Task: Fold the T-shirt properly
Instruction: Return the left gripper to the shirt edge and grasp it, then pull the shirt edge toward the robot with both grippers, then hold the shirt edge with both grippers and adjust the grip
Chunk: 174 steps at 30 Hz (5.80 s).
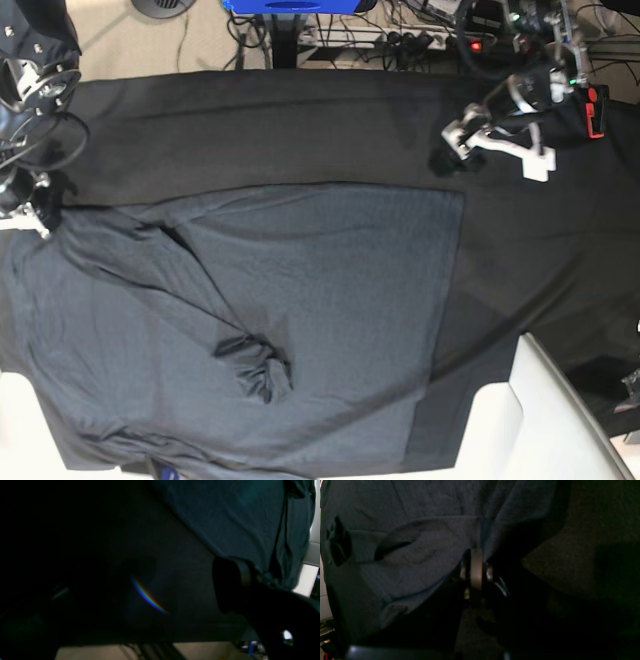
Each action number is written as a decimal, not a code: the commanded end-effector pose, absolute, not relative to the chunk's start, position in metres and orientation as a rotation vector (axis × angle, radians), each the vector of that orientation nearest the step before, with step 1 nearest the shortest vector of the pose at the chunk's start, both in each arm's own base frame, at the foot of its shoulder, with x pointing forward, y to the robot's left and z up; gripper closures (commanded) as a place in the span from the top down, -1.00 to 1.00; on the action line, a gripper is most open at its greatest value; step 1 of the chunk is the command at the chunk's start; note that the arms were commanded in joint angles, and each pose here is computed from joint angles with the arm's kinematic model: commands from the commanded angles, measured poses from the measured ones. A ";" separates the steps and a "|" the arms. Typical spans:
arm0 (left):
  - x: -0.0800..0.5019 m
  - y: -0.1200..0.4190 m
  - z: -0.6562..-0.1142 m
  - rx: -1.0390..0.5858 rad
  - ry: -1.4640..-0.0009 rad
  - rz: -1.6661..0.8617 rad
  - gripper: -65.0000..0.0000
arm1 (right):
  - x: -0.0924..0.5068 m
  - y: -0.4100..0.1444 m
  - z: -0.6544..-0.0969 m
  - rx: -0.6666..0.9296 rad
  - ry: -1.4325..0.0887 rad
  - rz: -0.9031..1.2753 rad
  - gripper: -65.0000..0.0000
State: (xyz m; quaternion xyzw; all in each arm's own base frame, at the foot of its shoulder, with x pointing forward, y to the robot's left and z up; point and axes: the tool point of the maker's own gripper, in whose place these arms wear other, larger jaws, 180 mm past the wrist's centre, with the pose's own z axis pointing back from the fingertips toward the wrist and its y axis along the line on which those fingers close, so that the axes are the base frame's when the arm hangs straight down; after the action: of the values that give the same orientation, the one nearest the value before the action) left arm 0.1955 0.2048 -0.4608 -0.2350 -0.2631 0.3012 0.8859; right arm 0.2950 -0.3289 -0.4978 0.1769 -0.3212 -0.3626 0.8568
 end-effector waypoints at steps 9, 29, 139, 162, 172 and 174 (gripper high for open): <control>0.221 0.217 -0.463 -0.482 -0.650 0.700 1.00 | 0.294 -0.342 -0.492 0.347 -0.690 -0.752 -1.00; 0.284 0.213 -0.467 -0.550 -0.679 0.751 1.00 | 0.288 -0.344 -0.494 0.336 -0.681 -0.750 -1.00; 0.136 0.249 -0.448 -0.357 -0.547 0.668 -1.00 | 0.126 -0.355 -0.471 0.041 -0.437 -0.654 -1.00; 0.158 0.246 -0.431 -0.379 -0.607 0.635 -1.00 | 0.152 -0.352 -0.448 -0.005 -0.371 -0.668 -1.00; 0.158 0.245 -0.431 -0.379 -0.605 0.634 -1.00 | 0.146 -0.351 -0.444 -0.010 -0.314 -0.750 -1.00; 0.160 0.245 -0.429 -0.378 -0.613 0.627 -1.00 | 0.151 -0.345 -0.446 -0.008 -0.305 -0.737 -1.00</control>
State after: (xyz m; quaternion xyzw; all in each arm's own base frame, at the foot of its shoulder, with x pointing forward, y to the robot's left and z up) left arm 0.1537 0.2392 -0.4382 -0.1863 -0.2768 0.3081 0.8909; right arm 0.1432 -0.3323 -0.4566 0.0107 -0.1264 -0.3630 0.9231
